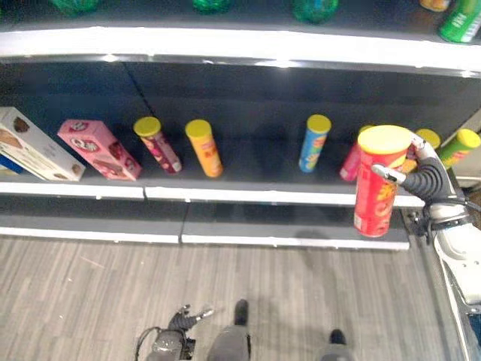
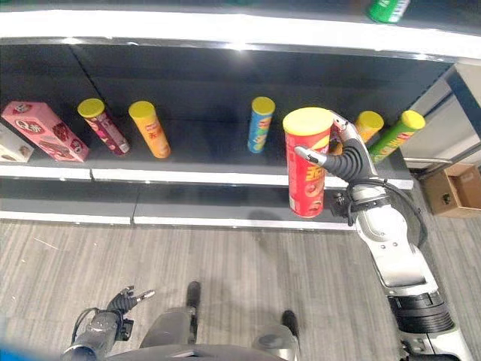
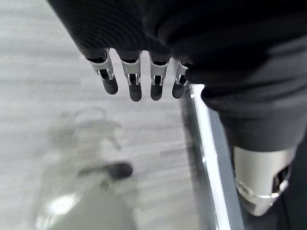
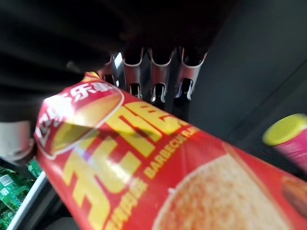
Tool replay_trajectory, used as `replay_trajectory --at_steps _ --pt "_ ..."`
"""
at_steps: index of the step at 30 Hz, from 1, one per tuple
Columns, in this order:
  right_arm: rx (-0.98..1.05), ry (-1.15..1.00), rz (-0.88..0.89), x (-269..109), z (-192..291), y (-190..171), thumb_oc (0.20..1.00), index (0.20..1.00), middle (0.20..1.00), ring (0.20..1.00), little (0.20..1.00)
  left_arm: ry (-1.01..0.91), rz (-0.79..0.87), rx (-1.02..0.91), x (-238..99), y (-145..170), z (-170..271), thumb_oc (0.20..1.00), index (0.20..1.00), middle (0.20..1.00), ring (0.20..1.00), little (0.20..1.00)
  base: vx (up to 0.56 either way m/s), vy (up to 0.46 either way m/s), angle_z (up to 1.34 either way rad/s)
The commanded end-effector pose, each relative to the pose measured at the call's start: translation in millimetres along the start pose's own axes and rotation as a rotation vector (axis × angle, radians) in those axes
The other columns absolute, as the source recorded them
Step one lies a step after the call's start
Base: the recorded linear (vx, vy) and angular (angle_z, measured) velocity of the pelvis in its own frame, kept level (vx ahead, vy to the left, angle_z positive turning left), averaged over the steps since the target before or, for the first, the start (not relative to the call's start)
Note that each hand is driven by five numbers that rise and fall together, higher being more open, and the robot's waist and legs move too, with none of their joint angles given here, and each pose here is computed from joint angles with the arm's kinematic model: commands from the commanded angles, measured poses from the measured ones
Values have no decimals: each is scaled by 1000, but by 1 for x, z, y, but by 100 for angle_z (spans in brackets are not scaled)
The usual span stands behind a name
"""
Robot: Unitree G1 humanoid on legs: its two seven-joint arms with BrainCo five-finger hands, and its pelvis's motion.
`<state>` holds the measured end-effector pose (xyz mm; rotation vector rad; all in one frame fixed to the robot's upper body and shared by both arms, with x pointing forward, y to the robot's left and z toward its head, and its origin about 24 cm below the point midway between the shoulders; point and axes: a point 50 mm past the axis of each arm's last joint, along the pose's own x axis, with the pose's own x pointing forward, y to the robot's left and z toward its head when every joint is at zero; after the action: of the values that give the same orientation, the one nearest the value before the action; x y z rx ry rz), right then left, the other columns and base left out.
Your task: Put the goods on the table back onto the shelves and tidy them up.
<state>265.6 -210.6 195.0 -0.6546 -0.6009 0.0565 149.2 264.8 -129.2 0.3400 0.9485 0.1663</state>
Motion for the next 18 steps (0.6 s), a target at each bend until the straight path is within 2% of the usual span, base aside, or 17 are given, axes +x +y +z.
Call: replay_trajectory --at_steps 1,5,11,15,18 --pt "-82 -96 8 15 13 -9 200 200 200 200 200 15 49 27 -6 13 -17 1000 1000 1000 1000 1000 46 270 -59" --pt "-75 -89 -3 14 12 -9 200 200 200 200 200 30 55 47 -7 18 -19 1000 1000 1000 1000 1000 100 271 -33" --pt "-64 -129 -9 20 19 -7 200 200 200 200 200 7 33 63 -3 12 -8 1000 1000 1000 1000 1000 83 87 3" --pt "-66 -143 -7 21 23 -5 200 200 200 200 200 -11 11 65 -3 4 -6 1000 1000 1000 1000 1000 86 -1 85" --pt "-57 -139 16 21 22 -1 200 200 200 200 200 -4 -10 62 -6 -4 -12 1000 1000 1000 1000 1000 106 -46 15"
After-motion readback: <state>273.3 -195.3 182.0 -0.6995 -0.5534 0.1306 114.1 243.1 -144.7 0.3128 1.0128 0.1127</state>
